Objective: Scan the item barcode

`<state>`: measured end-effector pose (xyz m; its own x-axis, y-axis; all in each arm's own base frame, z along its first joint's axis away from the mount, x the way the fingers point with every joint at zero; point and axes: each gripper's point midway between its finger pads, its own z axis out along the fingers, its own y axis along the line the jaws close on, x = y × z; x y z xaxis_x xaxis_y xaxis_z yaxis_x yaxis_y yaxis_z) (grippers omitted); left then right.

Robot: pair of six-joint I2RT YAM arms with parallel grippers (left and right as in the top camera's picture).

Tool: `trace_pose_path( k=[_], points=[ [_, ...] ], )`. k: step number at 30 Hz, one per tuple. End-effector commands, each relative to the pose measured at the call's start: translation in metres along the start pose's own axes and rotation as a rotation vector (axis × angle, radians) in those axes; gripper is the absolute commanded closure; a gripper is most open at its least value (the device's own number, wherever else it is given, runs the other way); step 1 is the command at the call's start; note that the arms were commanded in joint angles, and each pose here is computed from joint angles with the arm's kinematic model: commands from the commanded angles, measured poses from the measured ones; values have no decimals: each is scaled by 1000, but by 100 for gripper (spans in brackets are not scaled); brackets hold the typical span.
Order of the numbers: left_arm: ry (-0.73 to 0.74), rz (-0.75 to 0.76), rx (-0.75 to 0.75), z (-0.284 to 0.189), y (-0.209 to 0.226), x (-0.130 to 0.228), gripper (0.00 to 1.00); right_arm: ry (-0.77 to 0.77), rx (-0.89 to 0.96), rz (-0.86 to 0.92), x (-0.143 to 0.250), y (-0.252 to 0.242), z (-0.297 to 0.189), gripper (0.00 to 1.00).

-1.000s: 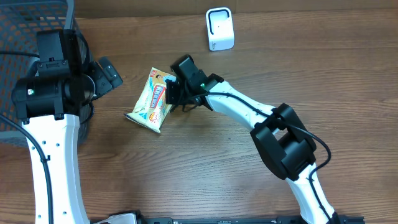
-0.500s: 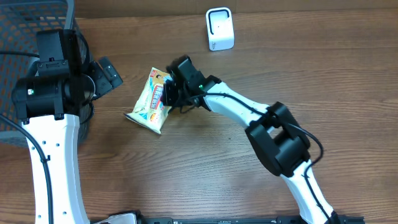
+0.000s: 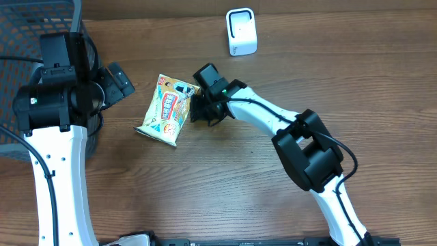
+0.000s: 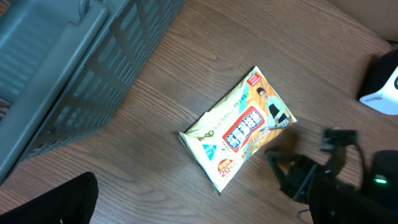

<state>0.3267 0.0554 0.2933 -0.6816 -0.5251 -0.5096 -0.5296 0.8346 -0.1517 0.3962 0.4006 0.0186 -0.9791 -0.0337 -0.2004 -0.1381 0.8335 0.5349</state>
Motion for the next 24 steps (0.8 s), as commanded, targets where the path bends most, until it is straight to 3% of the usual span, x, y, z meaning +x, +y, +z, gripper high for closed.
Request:
trace_pose_path(
  k=[1, 4, 10, 18, 24],
  points=[
    [-13, -11, -8, -2, 1, -3, 0, -126, -177, -144, -29, 62, -58, 96],
    [-13, -11, -8, -2, 1, -3, 0, -149, -312, -201, -35, 92, -66, 96],
    [-13, -11, -8, -2, 1, -3, 0, -146, -322, -220, -29, 95, -44, 96],
    [-13, -11, -9, -2, 1, -3, 0, -61, -201, -145, 4, 63, 24, 96],
    [-13, -11, -9, -2, 1, -3, 0, -43, -73, -102, 9, 31, 34, 96]
  ],
)
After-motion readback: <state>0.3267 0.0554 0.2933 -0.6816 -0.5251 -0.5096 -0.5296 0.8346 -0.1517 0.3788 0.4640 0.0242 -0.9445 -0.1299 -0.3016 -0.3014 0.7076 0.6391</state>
